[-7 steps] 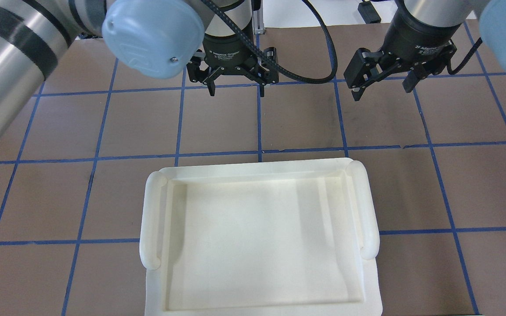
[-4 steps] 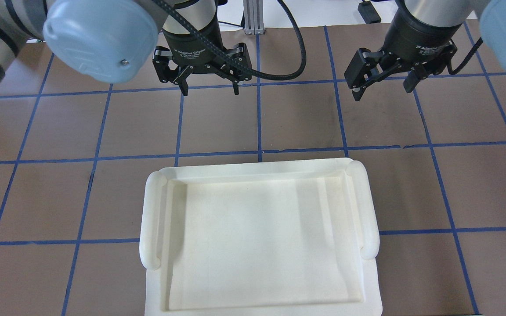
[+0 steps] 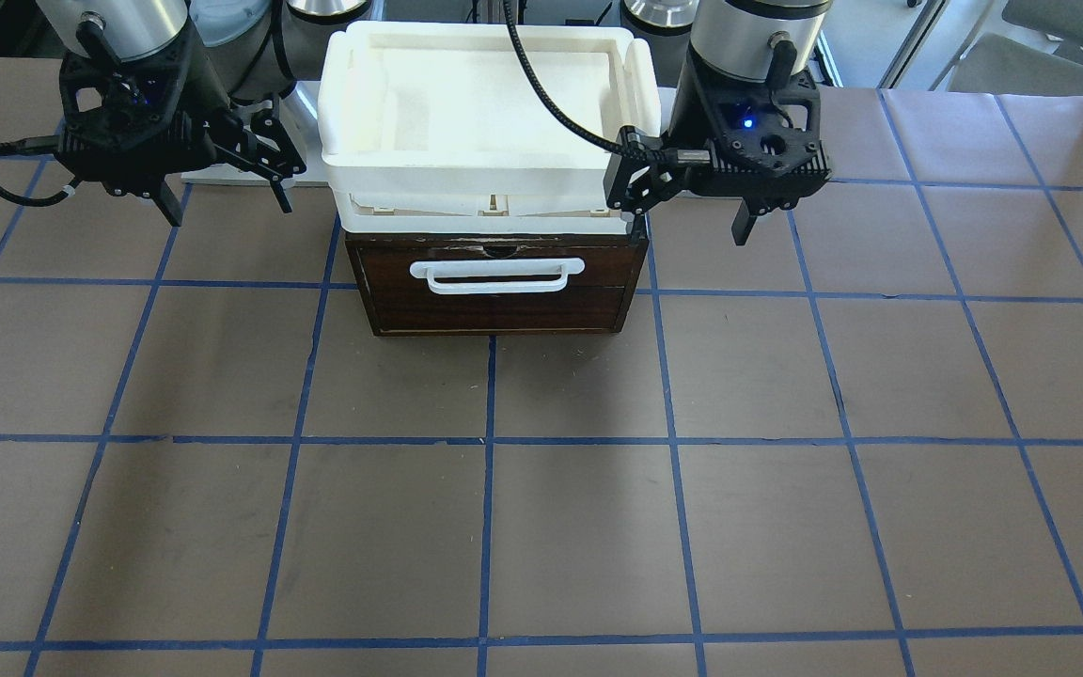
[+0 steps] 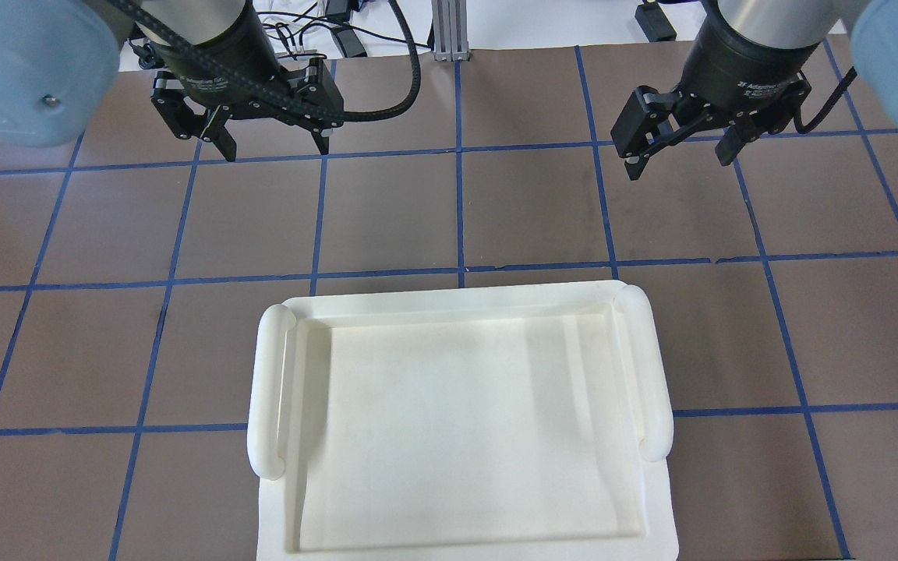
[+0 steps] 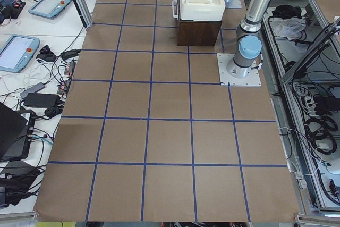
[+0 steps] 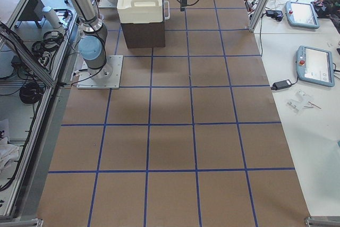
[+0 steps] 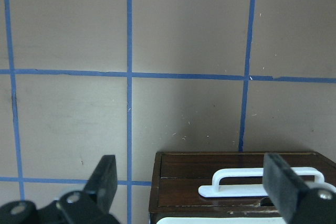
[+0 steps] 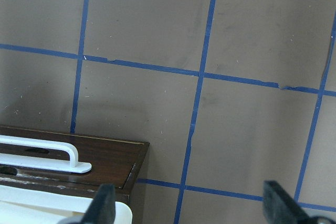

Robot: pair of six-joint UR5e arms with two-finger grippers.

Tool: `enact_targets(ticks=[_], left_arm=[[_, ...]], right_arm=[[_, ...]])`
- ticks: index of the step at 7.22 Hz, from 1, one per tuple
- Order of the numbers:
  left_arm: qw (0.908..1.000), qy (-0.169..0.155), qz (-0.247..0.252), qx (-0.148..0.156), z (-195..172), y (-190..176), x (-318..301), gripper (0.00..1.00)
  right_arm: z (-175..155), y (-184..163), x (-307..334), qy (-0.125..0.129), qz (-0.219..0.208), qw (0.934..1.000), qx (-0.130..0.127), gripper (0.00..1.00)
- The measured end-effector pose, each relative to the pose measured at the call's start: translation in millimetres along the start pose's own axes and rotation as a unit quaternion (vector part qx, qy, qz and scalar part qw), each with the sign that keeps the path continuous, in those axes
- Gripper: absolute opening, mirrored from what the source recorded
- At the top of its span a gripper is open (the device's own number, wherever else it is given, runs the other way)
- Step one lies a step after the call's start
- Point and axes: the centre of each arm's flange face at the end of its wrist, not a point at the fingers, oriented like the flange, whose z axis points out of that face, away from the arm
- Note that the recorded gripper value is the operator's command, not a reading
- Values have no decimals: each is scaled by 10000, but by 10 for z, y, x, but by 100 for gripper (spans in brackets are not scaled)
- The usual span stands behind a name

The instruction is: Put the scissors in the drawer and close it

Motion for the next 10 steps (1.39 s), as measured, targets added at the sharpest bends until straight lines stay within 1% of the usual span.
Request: enact_targets(ticks=[2, 3, 4, 7, 8, 10], left_arm=[[10000, -7, -17, -4, 4, 129, -308, 100], [10000, -9, -13, 4, 12, 124, -394, 100], [10000, -7, -27, 41, 20, 76, -435, 100], [9995, 13, -75, 319, -34, -201, -436, 100], [9994, 10, -68, 343, -70, -297, -421, 100], [9995, 8, -35, 327, -71, -355, -387, 100]], right_arm=[[1, -2, 6, -1, 5, 10000, 4, 100], [-4, 1, 8, 0, 7, 10000, 8, 100], [-5, 0, 11, 0, 11, 10000, 7, 100], [-5, 2, 11, -1, 7, 10000, 8, 100], [-14, 8, 14, 5, 10, 10000, 14, 100], [-28, 13, 16, 10, 13, 10000, 27, 100]])
